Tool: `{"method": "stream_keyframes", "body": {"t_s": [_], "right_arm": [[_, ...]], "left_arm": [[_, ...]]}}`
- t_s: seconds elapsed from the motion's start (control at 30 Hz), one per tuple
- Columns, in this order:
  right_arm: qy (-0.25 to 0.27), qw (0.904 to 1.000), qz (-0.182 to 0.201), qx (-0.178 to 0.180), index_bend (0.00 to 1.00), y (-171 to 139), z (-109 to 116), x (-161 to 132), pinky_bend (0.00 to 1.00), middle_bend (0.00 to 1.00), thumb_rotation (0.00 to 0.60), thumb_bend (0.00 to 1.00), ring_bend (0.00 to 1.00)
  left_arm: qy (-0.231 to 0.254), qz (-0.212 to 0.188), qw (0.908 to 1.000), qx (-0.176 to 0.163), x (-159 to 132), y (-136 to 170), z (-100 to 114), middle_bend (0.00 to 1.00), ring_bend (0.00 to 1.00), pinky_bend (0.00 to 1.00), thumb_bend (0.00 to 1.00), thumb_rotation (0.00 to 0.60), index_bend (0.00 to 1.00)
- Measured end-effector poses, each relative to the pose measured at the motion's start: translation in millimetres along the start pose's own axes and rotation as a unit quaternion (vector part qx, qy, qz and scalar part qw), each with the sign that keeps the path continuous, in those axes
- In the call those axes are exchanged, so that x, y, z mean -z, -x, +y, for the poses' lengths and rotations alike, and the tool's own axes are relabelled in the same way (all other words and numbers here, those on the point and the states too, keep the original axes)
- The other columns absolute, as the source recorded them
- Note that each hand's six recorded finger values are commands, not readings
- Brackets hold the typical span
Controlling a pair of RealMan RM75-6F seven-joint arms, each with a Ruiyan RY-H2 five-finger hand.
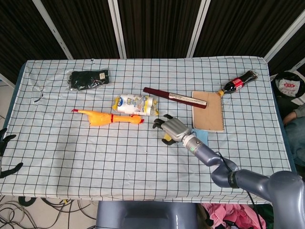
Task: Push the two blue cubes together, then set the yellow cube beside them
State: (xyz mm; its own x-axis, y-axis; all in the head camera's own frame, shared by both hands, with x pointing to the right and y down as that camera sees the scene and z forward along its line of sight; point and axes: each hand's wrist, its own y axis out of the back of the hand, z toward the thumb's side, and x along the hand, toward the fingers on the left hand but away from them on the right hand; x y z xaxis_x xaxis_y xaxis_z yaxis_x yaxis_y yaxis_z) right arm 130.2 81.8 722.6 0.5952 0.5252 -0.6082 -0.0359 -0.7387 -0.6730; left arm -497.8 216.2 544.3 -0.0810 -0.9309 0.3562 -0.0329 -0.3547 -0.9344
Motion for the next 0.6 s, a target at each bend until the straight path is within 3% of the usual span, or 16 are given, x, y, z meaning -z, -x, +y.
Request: {"method": "stream_keyframes", "body": {"t_s": [0.6], "right_arm": [[-0.018, 0.9996, -0.004, -0.021, 0.25, 1.2, -11.1, 13.3, 0.08, 0.14, 0.6, 0.36, 0.49]], "left_arm": [[-0.004, 0.003, 1.0, -0.001, 0.7, -0.8, -0.4, 0.07, 0.0, 0.0, 0.05, 0.6, 0.22]]}}
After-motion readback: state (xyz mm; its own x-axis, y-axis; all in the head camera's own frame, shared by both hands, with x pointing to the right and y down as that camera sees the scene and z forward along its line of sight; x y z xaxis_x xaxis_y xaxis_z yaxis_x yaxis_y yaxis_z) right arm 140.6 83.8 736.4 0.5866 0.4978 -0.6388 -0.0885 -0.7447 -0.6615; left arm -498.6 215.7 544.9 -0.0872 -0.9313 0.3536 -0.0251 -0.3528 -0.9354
